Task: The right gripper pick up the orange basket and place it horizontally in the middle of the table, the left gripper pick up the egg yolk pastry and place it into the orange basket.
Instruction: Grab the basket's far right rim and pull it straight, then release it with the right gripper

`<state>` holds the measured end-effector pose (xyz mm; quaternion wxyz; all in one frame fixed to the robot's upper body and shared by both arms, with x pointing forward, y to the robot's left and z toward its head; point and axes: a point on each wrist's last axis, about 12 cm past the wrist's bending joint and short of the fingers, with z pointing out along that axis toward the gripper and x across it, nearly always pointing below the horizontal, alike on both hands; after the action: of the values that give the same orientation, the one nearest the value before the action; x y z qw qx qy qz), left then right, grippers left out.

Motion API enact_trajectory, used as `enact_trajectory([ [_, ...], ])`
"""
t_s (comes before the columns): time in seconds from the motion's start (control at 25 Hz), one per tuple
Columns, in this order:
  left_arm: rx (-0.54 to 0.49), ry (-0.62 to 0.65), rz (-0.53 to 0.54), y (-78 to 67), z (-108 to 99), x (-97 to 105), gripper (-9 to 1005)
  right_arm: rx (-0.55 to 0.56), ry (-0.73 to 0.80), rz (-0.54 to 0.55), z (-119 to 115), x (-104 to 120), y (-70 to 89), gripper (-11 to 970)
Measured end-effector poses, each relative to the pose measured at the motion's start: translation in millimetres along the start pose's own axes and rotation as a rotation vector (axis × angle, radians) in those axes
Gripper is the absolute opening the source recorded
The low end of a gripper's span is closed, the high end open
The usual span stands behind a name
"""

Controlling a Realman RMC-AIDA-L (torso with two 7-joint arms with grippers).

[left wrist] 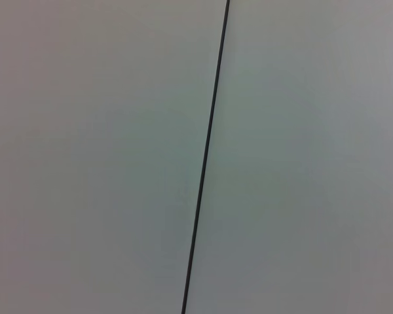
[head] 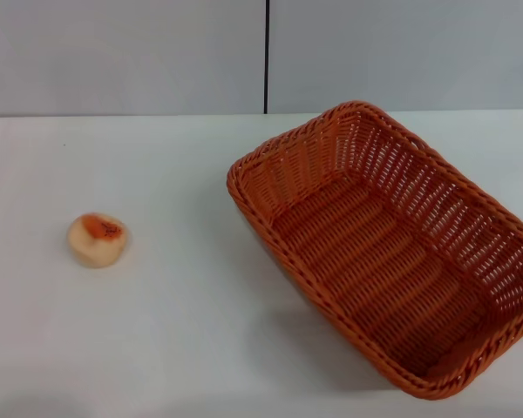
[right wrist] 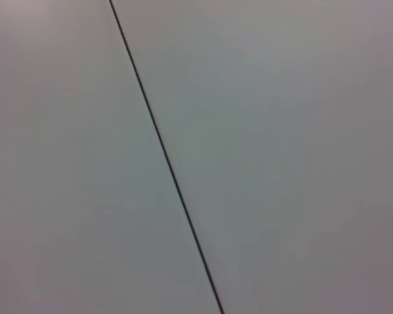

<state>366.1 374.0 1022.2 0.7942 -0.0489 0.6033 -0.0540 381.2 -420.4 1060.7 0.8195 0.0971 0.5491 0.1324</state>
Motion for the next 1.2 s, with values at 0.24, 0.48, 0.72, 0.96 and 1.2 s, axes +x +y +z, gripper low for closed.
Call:
enact_trajectory([
  [0.24, -0.008, 0.002, -0.002, 1.0, -4, -1, 809, -0.018, 0.002, -0.004, 4, 1, 1.8, 817],
  [0.48, -0.009, 0.002, -0.004, 1.1, -3, -1, 807, -0.042, 0.004, -0.001, 7, -3, 0.5, 818],
  [0.72, 0.008, -0.007, -0.01, -1.2, 8, 1, 806, -0.146, 0.107, 0.051, 26, -25, -10.1, 818],
  [0.96, 0.016, -0.003, -0.014, -2.6, 15, 3, 804, -0.25, 0.47, 0.136, 79, -66, -14.0, 817],
  [1.2, 0.016, 0.009, -0.016, -3.1, 15, 5, 803, -0.293, 0.961, 0.089, 147, -87, 14.2, 818],
])
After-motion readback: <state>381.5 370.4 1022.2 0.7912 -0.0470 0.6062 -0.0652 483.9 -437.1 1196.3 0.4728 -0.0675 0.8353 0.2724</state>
